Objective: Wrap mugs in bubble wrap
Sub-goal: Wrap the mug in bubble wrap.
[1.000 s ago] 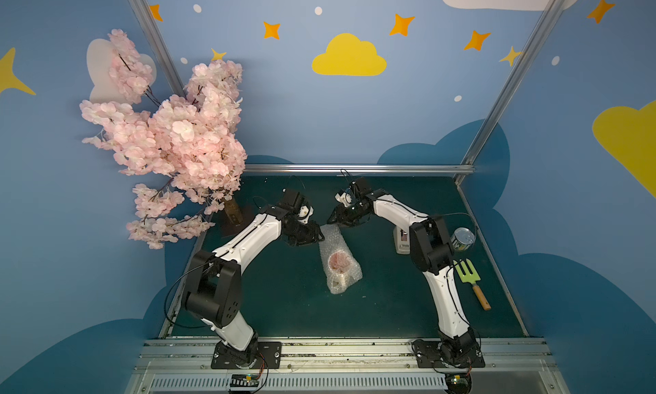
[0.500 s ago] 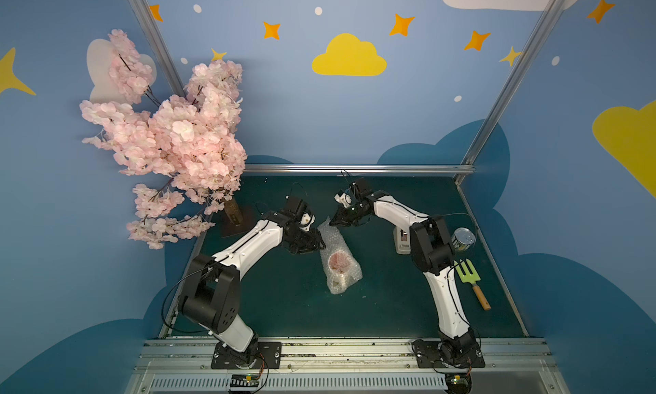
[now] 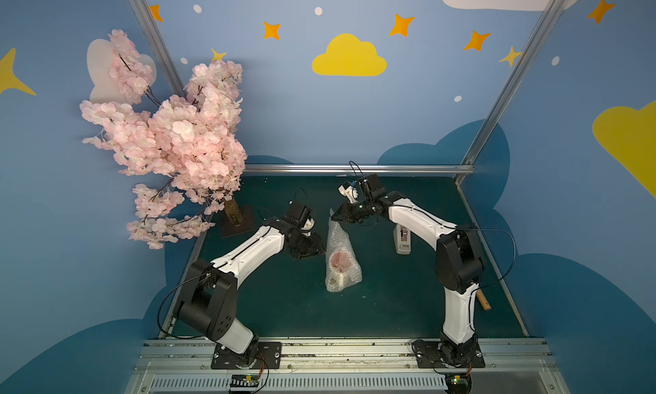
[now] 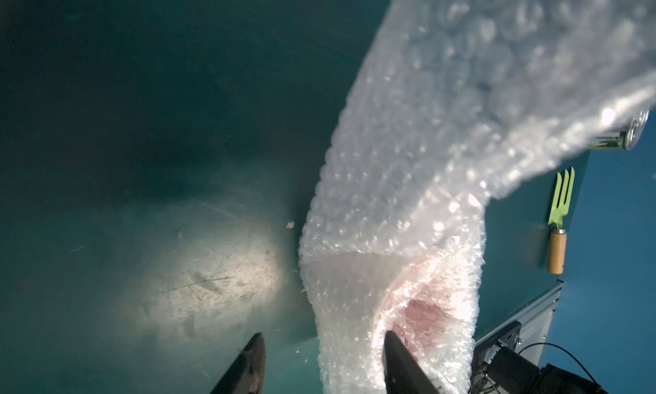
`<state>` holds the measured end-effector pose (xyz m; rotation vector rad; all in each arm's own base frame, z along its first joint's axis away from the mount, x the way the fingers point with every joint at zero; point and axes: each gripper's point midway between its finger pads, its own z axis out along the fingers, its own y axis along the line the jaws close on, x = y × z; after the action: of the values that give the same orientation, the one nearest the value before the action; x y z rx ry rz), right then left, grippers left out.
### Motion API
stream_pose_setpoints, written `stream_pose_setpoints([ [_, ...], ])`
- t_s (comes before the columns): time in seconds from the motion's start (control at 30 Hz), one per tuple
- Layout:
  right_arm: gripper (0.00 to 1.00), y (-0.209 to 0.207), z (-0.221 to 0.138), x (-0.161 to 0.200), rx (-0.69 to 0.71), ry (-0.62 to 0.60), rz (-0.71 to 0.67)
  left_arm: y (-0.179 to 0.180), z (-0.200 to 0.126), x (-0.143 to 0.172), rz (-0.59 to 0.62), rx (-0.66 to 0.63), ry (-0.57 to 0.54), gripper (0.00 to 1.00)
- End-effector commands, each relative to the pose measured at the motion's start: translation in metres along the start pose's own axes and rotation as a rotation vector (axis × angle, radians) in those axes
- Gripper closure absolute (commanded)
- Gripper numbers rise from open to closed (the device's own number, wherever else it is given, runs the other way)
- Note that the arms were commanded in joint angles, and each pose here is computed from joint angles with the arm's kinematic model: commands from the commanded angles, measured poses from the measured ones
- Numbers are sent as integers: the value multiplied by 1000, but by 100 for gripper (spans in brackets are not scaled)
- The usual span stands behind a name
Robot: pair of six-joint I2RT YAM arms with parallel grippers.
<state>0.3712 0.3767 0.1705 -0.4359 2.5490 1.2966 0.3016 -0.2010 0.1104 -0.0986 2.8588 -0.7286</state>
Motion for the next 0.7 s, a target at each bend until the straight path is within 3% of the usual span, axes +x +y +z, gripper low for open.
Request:
stream_pose_setpoints([
  [0.0, 100, 9, -7, 9, -2, -8, -19, 14, -2, -19, -80, -25, -64, 46],
  [0.17, 100, 4, -5, 30, 4, 14, -11, 4, -7, -44, -108, 51, -120, 45],
  [0.3, 100, 8, -11, 39, 4, 6, -26, -7, -10, -32, -83, 72, -91, 48],
  [0.43, 100, 14, -19, 54, 0, 9, -48, 8, -4, -25, -129, 45, -76, 44],
  [0.67, 100, 13, -18, 92, -1, 72, -86, -7, 11, -66, -158, 110, -96, 36],
])
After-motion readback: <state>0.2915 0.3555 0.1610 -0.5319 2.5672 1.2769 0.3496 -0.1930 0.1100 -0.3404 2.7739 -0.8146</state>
